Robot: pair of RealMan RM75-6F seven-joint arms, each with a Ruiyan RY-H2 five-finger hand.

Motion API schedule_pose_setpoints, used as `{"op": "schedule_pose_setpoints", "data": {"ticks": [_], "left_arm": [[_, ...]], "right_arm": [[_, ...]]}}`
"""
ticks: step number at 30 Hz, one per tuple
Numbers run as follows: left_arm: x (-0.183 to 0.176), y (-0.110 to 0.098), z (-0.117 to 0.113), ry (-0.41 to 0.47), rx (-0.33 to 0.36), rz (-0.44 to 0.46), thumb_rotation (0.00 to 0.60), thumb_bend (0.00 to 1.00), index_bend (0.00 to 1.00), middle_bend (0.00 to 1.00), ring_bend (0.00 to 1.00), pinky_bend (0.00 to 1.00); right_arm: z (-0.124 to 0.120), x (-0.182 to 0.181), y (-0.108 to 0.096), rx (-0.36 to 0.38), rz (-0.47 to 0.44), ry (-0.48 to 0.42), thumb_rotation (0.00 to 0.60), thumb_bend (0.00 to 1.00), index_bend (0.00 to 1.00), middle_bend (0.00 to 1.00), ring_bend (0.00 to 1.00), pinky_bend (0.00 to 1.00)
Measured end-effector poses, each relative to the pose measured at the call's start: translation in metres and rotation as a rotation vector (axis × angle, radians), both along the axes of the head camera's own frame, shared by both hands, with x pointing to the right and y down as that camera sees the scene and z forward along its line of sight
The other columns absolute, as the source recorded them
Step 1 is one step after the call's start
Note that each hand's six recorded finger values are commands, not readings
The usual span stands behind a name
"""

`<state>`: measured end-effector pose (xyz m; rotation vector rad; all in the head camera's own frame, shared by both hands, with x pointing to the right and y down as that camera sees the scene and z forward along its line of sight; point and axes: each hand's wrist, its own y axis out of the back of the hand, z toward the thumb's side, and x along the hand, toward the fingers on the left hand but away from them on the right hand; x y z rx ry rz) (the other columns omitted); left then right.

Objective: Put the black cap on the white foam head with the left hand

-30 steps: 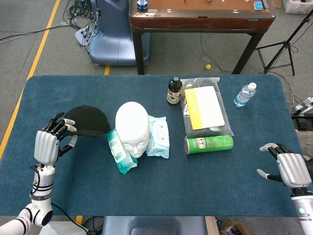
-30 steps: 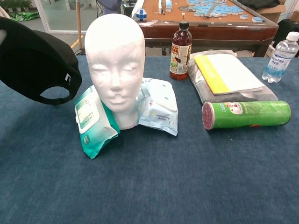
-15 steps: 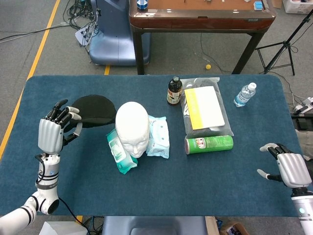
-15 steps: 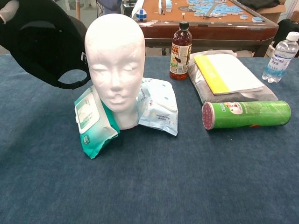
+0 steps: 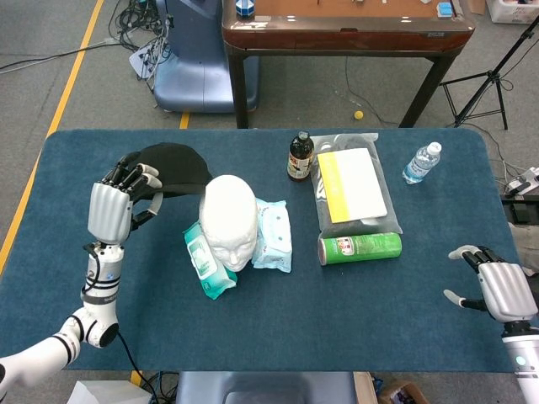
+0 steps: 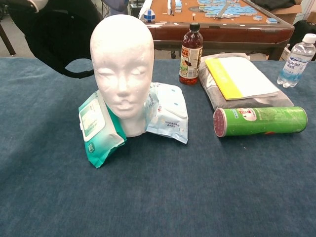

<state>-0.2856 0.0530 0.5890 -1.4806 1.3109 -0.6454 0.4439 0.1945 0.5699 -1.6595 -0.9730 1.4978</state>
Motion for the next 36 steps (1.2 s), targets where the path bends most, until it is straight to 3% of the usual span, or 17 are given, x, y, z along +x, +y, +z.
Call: {"op": "schedule_pose_setpoints", "data": {"ticks": [11, 18, 25, 30, 36], "left_arm": [[0.057, -0.016, -0.004, 0.025, 0.01, 0.066, 0.6, 0.42, 0.85, 0.46, 0.2, 0.46], [0.083, -0.026, 0.004, 0.025, -0.028, 0.093, 0.6, 0.42, 0.85, 0.46, 0.2, 0.46], [0.097, -0.006, 0.0, 0.047, -0.012, 0.153, 0.6, 0.42, 0.86, 0.46, 0.2, 0.46], [0.098, 0.015, -0.014, 0.078, 0.033, 0.168, 0.6, 0.42, 0.86, 0.47, 0.21, 0.47], [0.095, 0.034, -0.03, 0.117, 0.037, 0.168, 0.6, 0.42, 0.86, 0.47, 0.21, 0.47]], "right_arm": [[0.0, 0.001, -0.001, -0.003, 0.004, -0.002, 0.6, 0.05, 0.35, 0.32, 0.25, 0.47], [-0.002, 0.003, -0.002, 0.0, 0.012, -0.011, 0.6, 0.05, 0.35, 0.32, 0.26, 0.47], [-0.003, 0.007, -0.004, 0.001, 0.024, -0.02, 0.6, 0.05, 0.35, 0.32, 0.25, 0.47], [-0.001, 0.005, -0.004, -0.005, 0.016, -0.018, 0.6, 0.05, 0.35, 0.32, 0.25, 0.47], [0.002, 0.001, -0.002, -0.013, 0.002, -0.011, 0.6, 0.05, 0.35, 0.32, 0.26, 0.47]]}}
